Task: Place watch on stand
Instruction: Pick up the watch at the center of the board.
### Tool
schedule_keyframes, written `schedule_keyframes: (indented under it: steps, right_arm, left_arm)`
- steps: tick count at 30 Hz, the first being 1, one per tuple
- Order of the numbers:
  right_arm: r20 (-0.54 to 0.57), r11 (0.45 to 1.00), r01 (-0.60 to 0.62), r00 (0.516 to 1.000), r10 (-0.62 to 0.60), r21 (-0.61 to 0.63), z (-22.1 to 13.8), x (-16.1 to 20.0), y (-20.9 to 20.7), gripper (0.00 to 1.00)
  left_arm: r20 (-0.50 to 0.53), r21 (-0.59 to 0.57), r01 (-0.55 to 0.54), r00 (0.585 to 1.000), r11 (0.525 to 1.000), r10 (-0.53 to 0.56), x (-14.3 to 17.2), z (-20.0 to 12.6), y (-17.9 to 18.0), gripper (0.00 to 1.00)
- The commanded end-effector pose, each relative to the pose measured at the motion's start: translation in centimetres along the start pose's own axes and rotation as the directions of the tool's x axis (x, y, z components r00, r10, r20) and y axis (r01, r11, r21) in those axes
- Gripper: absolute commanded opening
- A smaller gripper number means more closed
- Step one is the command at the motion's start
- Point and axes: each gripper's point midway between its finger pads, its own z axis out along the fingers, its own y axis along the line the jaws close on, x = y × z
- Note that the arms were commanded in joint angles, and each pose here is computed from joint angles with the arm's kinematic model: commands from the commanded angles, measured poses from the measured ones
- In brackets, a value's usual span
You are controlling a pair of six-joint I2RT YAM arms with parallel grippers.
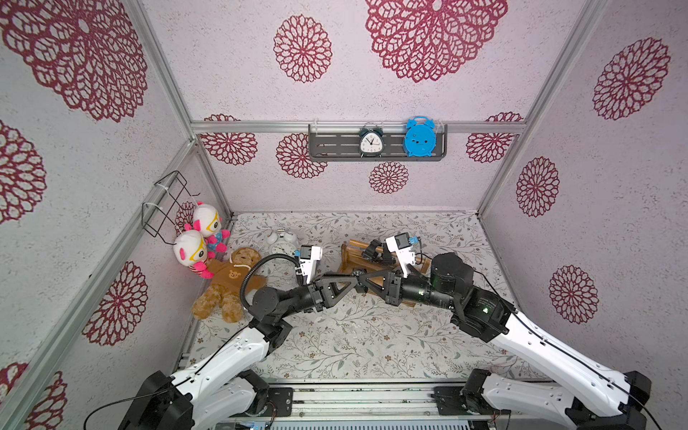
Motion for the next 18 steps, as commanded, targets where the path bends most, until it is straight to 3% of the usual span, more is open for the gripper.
schedule_keyframes:
  steps: [1, 11, 18]
  right_arm:
    - [0.03, 1.0, 0.001, 1.0, -0.001, -0.024, -0.4, -0.7, 0.7, 0.08]
    - [0.028, 1.0, 0.005, 1.0, -0.004, -0.03, -0.3, -0.9, 0.9, 0.09]
    - [0.031, 1.0, 0.007, 0.999, -0.006, -0.029, -0.5, -0.9, 1.0, 0.1]
  left_arm:
    - [-0.003, 0.087, -0.04, 0.999, 0.995, 0.041, -0.6, 0.6, -2.8, 0.36]
    - [0.0, 0.101, -0.047, 0.999, 0.994, 0.048, -0.8, 0.8, -3.3, 0.27]
    - [0.003, 0.119, -0.06, 0.998, 0.991, 0.06, -1.1, 1.1, -4.1, 0.14]
